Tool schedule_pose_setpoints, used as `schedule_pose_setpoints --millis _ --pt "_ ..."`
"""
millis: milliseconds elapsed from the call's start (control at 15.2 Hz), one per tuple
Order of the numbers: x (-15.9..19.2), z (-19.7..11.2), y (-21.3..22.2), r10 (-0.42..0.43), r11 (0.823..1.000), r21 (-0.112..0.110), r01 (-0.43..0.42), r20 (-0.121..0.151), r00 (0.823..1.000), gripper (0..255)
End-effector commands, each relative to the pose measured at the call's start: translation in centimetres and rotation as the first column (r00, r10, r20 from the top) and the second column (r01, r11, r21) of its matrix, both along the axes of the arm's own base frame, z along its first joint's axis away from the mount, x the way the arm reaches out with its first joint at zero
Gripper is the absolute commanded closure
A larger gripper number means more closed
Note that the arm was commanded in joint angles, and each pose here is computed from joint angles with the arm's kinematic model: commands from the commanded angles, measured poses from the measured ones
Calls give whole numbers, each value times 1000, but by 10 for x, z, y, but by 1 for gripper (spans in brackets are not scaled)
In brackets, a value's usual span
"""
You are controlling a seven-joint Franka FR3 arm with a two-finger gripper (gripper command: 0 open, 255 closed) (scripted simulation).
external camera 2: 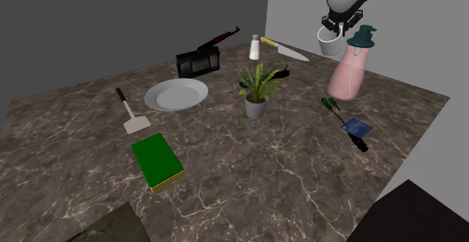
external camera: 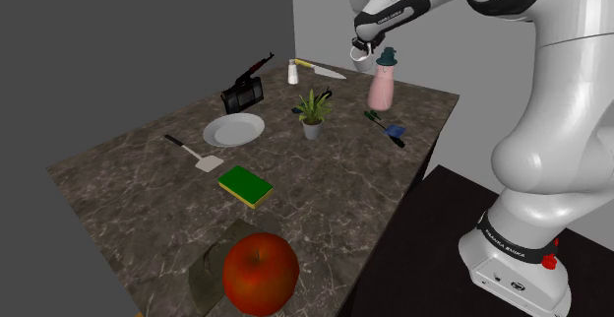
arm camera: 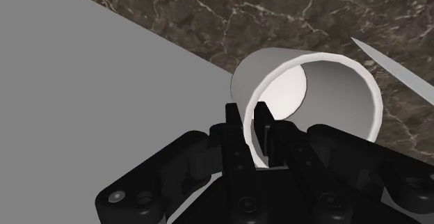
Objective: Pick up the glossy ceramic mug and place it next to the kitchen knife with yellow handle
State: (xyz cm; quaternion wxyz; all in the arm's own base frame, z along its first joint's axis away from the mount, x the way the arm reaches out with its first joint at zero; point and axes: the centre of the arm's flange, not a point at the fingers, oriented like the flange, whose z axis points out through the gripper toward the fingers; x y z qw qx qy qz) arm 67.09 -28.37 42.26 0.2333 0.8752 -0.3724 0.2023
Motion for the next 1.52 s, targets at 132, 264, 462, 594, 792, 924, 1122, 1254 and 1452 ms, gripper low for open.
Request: schedule_pose_setpoints --millis 132,264,462,594,792,924,1122,1254,1452 --pt "1 -20 0 0 1000 0 0 1 1000 255" --pt "1 -31 0 0 1000 0 0 1 1000 255" --pt "1 -47 0 0 1000 0 0 1 1000 255" --pt "1 -57 0 0 1000 0 0 1 1000 255" --pt "1 -73 0 0 1000 0 0 1 1000 255" --pt "1 -84 0 0 1000 0 0 1 1000 255" --pt "1 -90 0 0 1000 0 0 1 1000 255" --pt "1 -90 0 0 1000 0 0 1 1000 255" --pt "1 -90 0 0 1000 0 0 1 1000 255"
